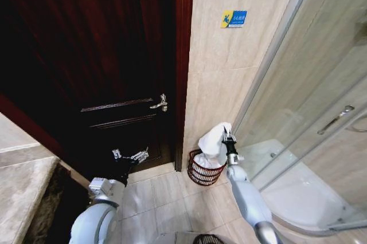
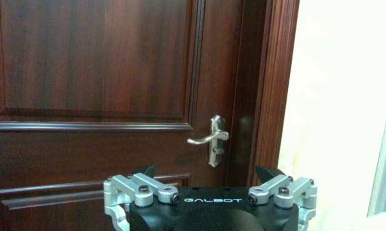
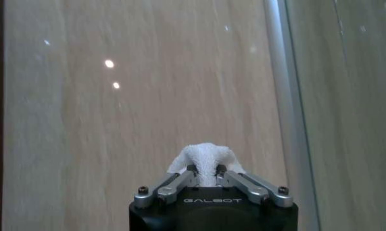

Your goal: Discard the used towel into the hamper.

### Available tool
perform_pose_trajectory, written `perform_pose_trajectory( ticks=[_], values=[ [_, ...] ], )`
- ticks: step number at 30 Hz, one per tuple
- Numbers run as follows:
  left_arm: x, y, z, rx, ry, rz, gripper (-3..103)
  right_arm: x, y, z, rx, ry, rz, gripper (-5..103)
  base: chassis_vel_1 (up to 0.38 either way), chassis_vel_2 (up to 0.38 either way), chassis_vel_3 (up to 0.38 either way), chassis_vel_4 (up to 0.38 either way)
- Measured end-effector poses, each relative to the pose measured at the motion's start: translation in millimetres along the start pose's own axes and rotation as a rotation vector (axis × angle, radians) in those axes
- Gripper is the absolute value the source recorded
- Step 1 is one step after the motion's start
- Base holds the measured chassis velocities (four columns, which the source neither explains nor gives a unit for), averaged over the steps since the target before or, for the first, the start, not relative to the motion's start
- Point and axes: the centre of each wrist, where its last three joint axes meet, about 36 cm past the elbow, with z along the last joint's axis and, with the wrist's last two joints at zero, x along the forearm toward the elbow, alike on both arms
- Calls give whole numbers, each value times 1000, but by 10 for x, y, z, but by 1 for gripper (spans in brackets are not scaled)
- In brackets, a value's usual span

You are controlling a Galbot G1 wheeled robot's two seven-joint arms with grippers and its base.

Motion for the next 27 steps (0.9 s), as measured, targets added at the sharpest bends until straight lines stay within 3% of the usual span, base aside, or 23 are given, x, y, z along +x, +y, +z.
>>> perform_pose_trajectory(
  ticks=[7, 14, 22, 27],
  values=[
    [0, 0, 0, 0, 0, 0, 100, 233, -62, 319, -24, 142, -28, 9, 0, 0, 0, 0],
    [0, 0, 0, 0, 0, 0, 100, 288, -2, 512, -93, 288, -25, 9, 0, 0, 0, 0],
    [0, 0, 0, 0, 0, 0, 100, 149, -20, 461, -94, 285, -40, 9, 0, 0, 0, 0],
    [0, 0, 0, 0, 0, 0, 100, 285, -103, 480, -79, 290, -32, 9, 0, 0, 0, 0]
  ],
)
